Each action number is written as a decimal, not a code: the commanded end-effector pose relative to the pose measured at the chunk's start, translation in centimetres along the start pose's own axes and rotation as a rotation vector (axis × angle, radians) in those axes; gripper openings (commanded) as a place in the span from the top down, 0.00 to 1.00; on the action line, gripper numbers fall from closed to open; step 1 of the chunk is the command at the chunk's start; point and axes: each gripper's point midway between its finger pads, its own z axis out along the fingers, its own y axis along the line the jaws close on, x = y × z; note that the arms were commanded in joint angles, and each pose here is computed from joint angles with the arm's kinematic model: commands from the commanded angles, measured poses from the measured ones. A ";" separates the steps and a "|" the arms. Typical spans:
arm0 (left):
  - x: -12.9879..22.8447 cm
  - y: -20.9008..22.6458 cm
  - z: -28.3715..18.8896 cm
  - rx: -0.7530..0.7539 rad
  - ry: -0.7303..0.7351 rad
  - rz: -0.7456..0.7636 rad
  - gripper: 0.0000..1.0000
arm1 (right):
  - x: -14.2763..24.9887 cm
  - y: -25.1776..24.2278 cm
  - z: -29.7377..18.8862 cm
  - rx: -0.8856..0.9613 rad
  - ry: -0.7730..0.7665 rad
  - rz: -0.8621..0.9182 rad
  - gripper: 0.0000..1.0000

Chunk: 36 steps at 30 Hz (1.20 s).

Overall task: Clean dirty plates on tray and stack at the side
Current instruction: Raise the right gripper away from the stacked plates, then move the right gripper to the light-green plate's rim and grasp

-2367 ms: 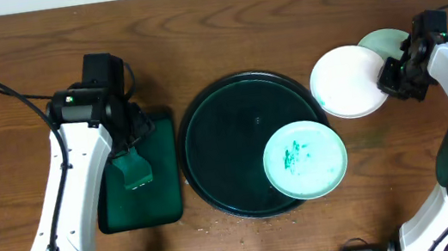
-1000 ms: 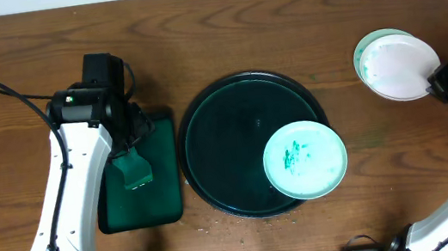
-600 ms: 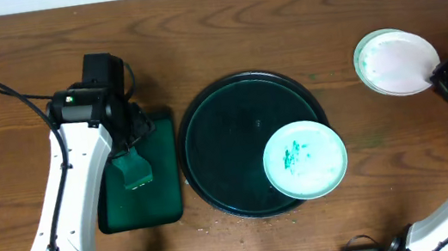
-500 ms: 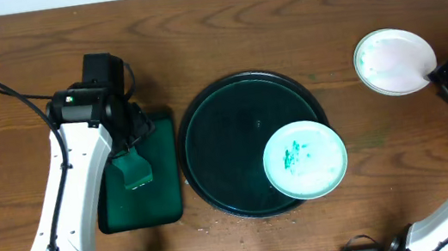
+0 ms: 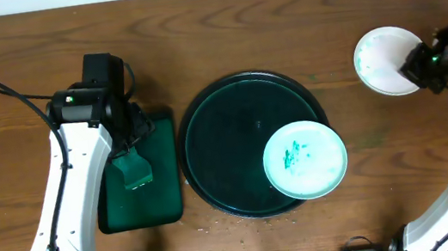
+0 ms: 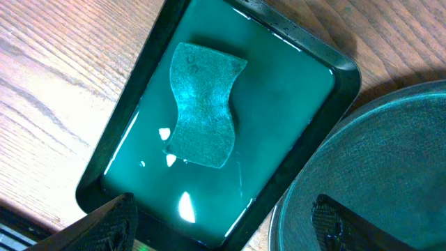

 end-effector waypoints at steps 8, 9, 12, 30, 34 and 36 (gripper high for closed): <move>-0.2 0.0 0.0 -0.005 -0.003 0.009 0.20 | 7.3 10.3 -4.1 -0.062 0.064 -0.501 0.62; -0.3 0.0 0.1 -0.005 -0.006 0.009 0.20 | 7.8 10.5 -4.7 -0.027 0.057 -0.522 0.63; -0.7 0.0 0.2 -0.011 -0.022 0.019 0.20 | 9.3 10.6 -6.7 0.115 0.017 -0.532 0.61; -0.4 -0.4 5.2 -0.113 0.095 0.043 0.20 | 24.8 11.0 -11.2 0.209 0.405 -0.601 0.01; -0.3 -0.4 5.7 -0.123 0.109 0.045 0.20 | 24.1 8.0 -12.1 0.400 0.366 -0.444 0.03; -0.4 -0.4 5.7 -0.121 0.107 0.045 0.20 | 24.1 5.8 -12.1 0.504 0.348 -0.373 0.28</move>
